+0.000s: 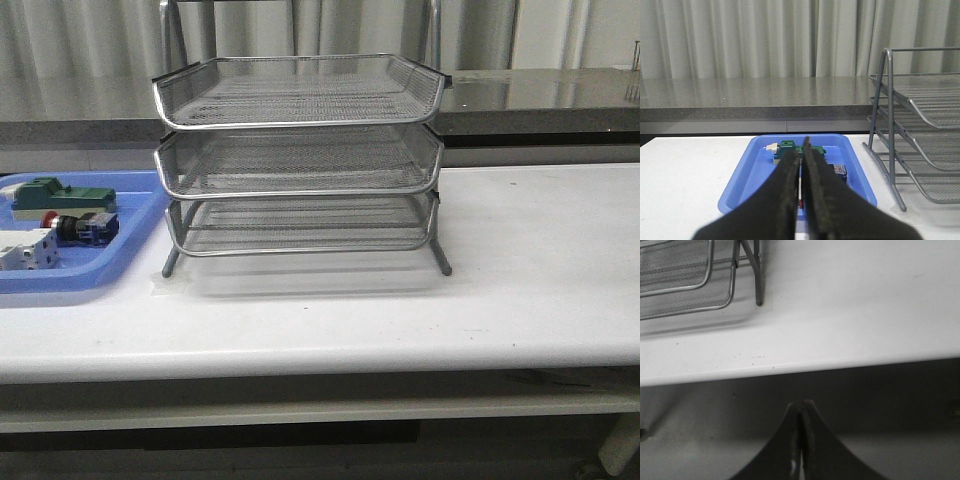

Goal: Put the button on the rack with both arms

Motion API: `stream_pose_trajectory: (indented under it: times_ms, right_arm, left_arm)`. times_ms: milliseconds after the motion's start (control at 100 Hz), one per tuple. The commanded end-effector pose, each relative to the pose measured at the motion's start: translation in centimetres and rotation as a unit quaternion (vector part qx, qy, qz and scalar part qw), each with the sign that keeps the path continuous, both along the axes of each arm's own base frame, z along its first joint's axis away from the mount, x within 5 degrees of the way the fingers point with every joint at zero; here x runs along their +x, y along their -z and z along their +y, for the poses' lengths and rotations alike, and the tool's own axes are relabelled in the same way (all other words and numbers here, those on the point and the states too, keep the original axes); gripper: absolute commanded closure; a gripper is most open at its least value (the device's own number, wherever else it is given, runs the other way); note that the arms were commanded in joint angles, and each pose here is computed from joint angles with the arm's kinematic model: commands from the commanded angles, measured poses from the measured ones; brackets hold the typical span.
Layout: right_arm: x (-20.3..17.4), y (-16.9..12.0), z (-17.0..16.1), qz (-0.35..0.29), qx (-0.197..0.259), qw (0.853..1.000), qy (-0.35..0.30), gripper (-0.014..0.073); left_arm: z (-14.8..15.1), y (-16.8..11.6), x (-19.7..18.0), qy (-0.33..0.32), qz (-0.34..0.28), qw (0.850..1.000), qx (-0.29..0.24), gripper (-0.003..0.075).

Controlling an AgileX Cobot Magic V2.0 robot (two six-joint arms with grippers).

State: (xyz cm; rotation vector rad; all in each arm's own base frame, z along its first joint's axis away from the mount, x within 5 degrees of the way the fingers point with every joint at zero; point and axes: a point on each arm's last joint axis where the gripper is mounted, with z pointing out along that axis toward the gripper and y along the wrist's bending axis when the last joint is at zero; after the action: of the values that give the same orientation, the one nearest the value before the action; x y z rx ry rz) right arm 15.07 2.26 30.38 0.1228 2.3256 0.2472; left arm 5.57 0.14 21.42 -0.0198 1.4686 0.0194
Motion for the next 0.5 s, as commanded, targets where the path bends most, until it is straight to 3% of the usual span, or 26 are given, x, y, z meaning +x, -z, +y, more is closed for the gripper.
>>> stream_pose_trajectory:
  times_ms: [0,120,310,370,490]
  right_arm:
    - [1.0,-1.2,0.1,-0.035,0.014,0.999,0.004,0.0641]
    - [1.4,-1.1,0.4,-0.035,0.036,0.999,0.007,0.0538]
    - [1.7,-1.6,0.6,-0.058,0.066,0.996,0.014,0.0200]
    - [1.8,-1.8,0.7,-0.069,0.077,0.994,0.017,0.0156]
    - [2.4,-1.9,0.9,-0.082,0.103,0.991,0.025,0.0161]
  left_arm:
    - [0.0,0.6,-0.2,0.002,-0.036,0.999,-0.006,0.0716]
    - [0.0,0.6,-0.2,0.002,-0.036,0.999,-0.006,0.0716]
    - [0.0,0.6,-0.2,0.002,-0.036,0.999,-0.006,0.0716]
    - [0.0,0.6,-0.2,0.002,-0.036,0.999,-0.006,0.0716]
    - [0.0,0.6,-0.2,0.002,-0.036,0.999,-0.006,0.0716]
